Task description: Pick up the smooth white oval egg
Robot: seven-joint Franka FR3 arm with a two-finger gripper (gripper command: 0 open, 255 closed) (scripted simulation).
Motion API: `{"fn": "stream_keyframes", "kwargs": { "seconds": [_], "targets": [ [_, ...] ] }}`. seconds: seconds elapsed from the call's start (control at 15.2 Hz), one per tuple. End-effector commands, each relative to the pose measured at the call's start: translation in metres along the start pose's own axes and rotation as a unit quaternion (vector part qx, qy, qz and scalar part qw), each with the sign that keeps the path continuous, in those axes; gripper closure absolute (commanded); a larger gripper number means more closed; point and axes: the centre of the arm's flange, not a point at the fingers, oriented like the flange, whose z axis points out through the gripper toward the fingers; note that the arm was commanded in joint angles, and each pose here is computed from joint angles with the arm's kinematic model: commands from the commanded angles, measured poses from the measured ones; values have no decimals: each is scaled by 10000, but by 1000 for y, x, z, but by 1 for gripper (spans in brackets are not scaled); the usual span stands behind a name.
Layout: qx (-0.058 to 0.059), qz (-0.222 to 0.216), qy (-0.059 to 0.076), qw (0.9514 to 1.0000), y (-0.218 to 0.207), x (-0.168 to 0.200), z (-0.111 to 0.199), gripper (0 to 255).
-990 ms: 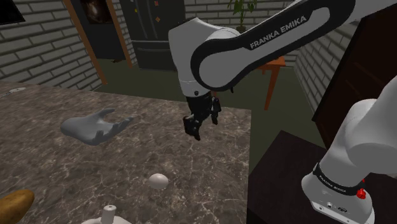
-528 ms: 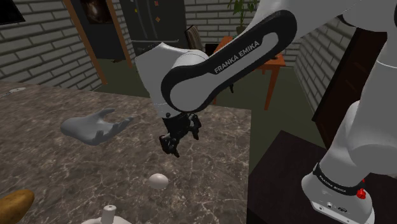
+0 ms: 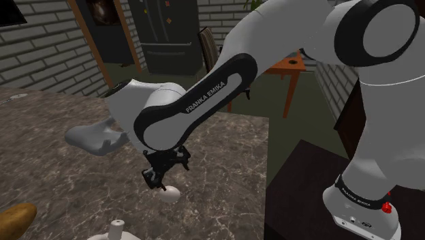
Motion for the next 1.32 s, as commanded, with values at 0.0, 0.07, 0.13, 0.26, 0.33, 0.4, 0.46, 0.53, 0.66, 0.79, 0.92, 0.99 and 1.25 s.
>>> {"fn": "stream_keyframes", "kwargs": {
  "seconds": [0.0,0.07,0.13,0.26,0.33,0.4,0.46,0.53,0.66,0.79,0.92,0.99,1.25],
  "targets": [
    [-39,40,-29,10000,-22,12,8,0],
    [-55,54,-43,10000,-34,17,13,0],
    [-66,65,-53,9999,-42,21,17,0],
    [-66,65,-53,9999,-43,23,27,0],
    [-66,65,-53,9999,-44,24,32,0],
    [-66,65,-53,9999,-45,25,37,0],
    [-66,65,-53,9999,-45,25,43,0],
    [-66,65,-53,9999,-46,26,48,0],
    [-66,65,-53,9999,-47,28,56,0],
    [-66,65,-53,9999,-47,28,56,255],
    [-66,65,-53,9999,-47,28,56,255],
    [-66,65,-53,9999,-47,28,56,255],
    [-66,65,-53,9999,-47,28,56,255]
  ]
}}
